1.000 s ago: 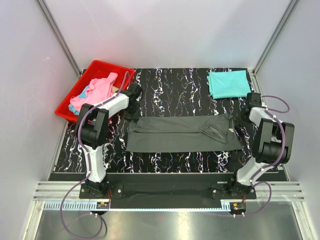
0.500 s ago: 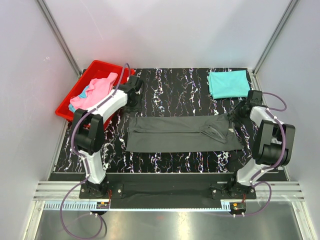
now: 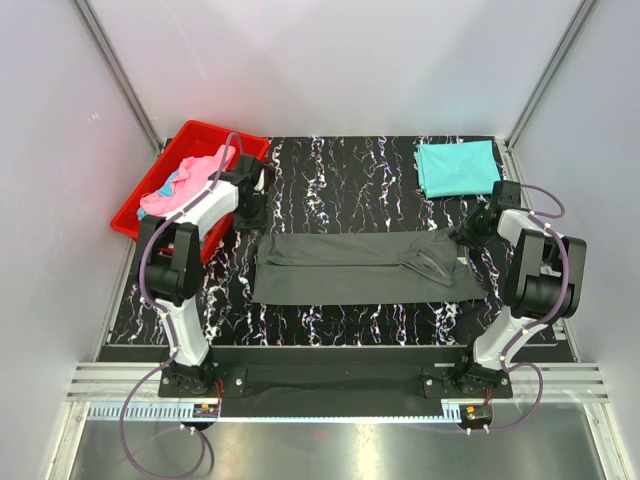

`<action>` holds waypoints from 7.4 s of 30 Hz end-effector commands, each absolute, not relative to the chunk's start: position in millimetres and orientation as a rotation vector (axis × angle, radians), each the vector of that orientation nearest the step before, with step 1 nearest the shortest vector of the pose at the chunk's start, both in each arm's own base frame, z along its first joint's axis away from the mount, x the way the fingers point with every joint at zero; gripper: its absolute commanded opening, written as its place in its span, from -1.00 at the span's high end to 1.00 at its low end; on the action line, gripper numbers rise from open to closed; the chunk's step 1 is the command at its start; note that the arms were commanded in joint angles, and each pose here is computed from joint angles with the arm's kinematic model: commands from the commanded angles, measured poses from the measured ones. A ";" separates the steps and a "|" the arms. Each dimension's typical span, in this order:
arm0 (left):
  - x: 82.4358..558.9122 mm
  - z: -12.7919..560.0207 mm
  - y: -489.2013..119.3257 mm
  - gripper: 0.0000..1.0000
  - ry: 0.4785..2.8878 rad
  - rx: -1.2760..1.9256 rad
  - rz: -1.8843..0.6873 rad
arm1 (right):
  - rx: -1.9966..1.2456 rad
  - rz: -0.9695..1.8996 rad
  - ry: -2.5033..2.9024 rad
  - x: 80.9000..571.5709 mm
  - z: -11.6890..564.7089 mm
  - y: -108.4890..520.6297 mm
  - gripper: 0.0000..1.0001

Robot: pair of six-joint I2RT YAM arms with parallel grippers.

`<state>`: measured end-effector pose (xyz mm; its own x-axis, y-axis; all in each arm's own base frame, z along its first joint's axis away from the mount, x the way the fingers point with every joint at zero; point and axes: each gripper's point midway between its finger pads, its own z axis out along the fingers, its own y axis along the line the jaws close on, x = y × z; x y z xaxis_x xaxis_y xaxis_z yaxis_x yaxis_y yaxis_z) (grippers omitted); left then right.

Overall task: Fold and stack the t-shirts
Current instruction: Fold the tshirt

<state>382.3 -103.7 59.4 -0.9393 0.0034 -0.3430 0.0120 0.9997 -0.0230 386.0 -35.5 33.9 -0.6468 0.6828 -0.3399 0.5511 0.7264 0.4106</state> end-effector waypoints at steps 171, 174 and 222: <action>370.6 56.0 -149.5 0.34 2.813 -0.080 -0.294 | 0.860 0.155 2.414 387.3 116.0 -63.0 0.06; 366.1 36.9 -138.8 0.33 2.861 -0.141 -0.230 | 0.680 0.283 2.462 389.1 125.9 -32.5 -0.04; 385.0 71.7 -175.0 0.02 2.755 -0.039 -0.511 | -0.610 0.071 2.762 338.5 59.5 92.7 -0.21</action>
<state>381.7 -164.5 74.8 -0.9397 -0.0916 -0.3296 0.0152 0.9514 -0.3077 329.0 101.8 41.7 -0.8988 -0.3652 -0.2422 -0.3912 0.9178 0.0675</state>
